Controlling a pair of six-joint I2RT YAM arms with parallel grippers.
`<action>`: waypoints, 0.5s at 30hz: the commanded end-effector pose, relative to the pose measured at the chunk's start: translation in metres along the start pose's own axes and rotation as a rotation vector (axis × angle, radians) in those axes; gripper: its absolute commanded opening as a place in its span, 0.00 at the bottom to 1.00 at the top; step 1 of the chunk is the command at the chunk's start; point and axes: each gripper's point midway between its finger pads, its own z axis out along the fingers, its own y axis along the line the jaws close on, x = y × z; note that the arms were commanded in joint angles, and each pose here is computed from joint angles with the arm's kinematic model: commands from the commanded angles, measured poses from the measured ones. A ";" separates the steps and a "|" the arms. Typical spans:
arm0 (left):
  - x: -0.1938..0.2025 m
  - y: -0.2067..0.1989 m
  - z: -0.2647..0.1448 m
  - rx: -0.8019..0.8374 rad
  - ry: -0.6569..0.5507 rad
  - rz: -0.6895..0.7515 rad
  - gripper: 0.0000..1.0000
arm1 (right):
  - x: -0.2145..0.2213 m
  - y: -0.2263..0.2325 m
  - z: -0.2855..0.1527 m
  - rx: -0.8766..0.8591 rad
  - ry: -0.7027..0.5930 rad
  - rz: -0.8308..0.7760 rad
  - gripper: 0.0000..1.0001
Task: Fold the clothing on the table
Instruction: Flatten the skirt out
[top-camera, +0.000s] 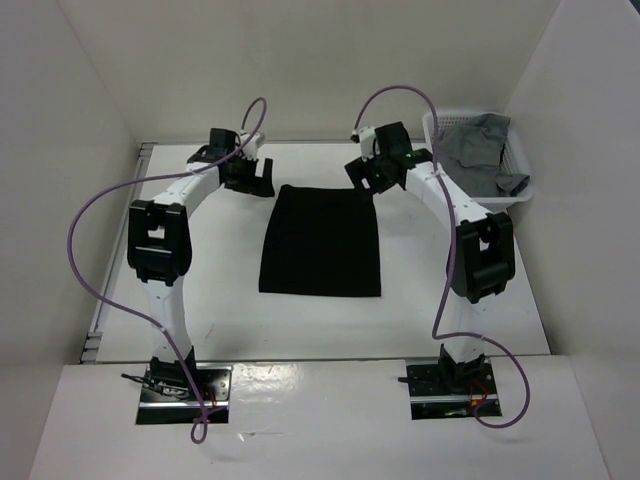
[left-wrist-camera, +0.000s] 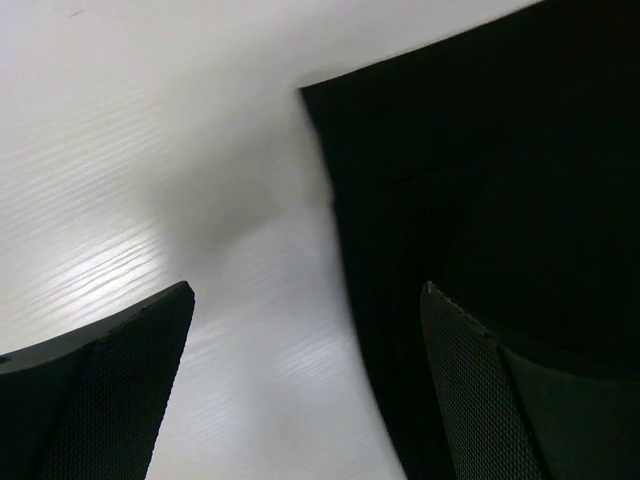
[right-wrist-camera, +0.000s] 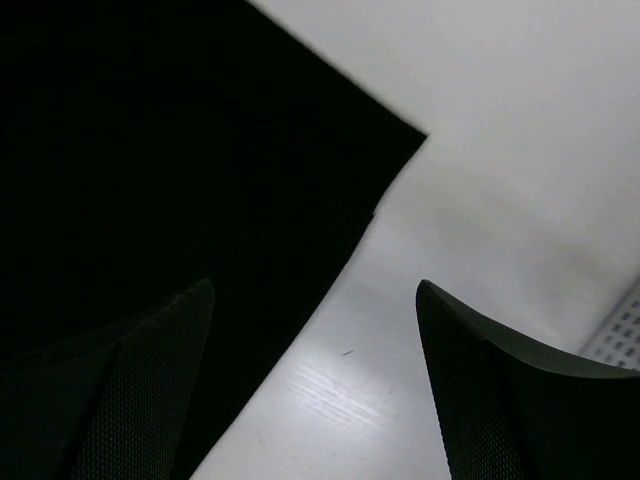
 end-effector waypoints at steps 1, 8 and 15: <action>-0.022 -0.042 -0.001 0.054 -0.065 0.066 1.00 | 0.036 0.005 -0.007 -0.017 0.074 -0.011 0.86; -0.039 -0.057 0.028 0.067 -0.077 0.084 1.00 | 0.090 0.030 -0.021 -0.092 0.189 -0.025 0.86; -0.036 -0.060 0.054 0.044 -0.060 0.100 1.00 | 0.112 0.046 -0.028 -0.127 0.229 -0.033 0.86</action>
